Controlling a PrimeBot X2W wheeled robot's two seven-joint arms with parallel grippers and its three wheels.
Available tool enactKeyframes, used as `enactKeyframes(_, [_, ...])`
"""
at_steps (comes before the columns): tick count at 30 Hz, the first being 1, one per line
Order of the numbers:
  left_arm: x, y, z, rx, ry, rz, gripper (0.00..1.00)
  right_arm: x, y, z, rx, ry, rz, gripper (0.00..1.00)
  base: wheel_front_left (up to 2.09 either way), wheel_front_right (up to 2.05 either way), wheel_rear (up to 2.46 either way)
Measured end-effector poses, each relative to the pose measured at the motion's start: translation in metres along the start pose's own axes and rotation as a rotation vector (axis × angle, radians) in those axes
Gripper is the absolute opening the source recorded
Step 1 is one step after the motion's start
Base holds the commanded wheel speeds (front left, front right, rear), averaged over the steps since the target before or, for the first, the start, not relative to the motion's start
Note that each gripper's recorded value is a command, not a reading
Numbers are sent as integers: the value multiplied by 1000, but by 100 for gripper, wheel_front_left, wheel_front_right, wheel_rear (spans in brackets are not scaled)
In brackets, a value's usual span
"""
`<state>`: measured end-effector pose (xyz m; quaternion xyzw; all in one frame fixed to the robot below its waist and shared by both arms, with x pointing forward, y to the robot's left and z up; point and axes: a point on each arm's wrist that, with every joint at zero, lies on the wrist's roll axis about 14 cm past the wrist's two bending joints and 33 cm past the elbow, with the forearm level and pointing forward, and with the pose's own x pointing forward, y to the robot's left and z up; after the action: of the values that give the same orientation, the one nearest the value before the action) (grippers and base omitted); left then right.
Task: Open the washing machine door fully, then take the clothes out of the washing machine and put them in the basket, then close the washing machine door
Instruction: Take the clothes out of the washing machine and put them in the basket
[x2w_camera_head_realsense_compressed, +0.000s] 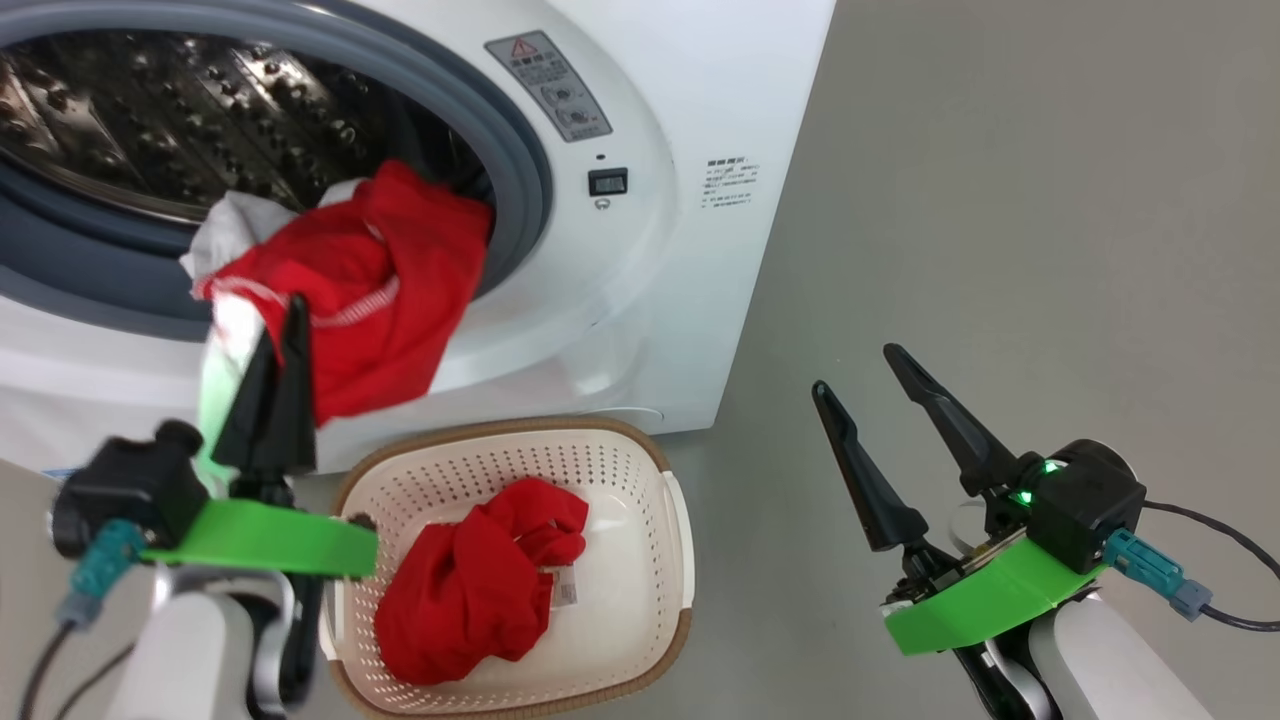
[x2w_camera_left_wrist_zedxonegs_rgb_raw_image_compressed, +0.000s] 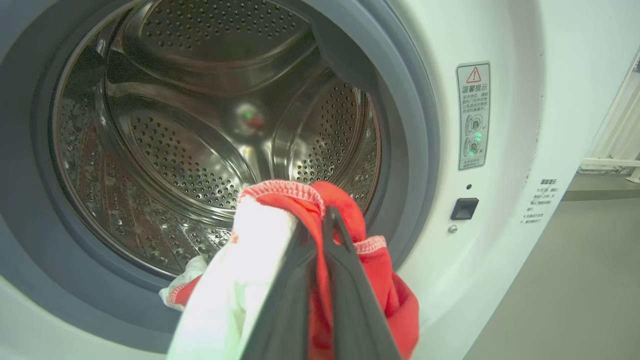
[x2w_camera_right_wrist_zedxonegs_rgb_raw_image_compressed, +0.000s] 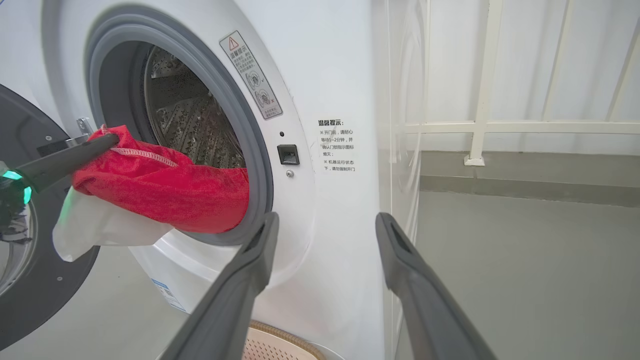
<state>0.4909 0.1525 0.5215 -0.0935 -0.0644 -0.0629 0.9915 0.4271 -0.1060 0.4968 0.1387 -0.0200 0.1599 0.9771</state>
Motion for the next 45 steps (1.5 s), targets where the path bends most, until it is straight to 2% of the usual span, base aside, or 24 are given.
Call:
enactKeyframes(16, [-44,-10,-54,-95,214,32,0,-8,2,-2,22,8,-8,100,0,0,0])
enactKeyframes(36, [-84,-20,-200,-207,698,52,0,-1,-16,-30,39,73,-46,100,0,0,0])
enactKeyframes(45, [-99,-27,-245,-232,871,53,0,5,-26,-39,40,91,-65,100,0,0,0])
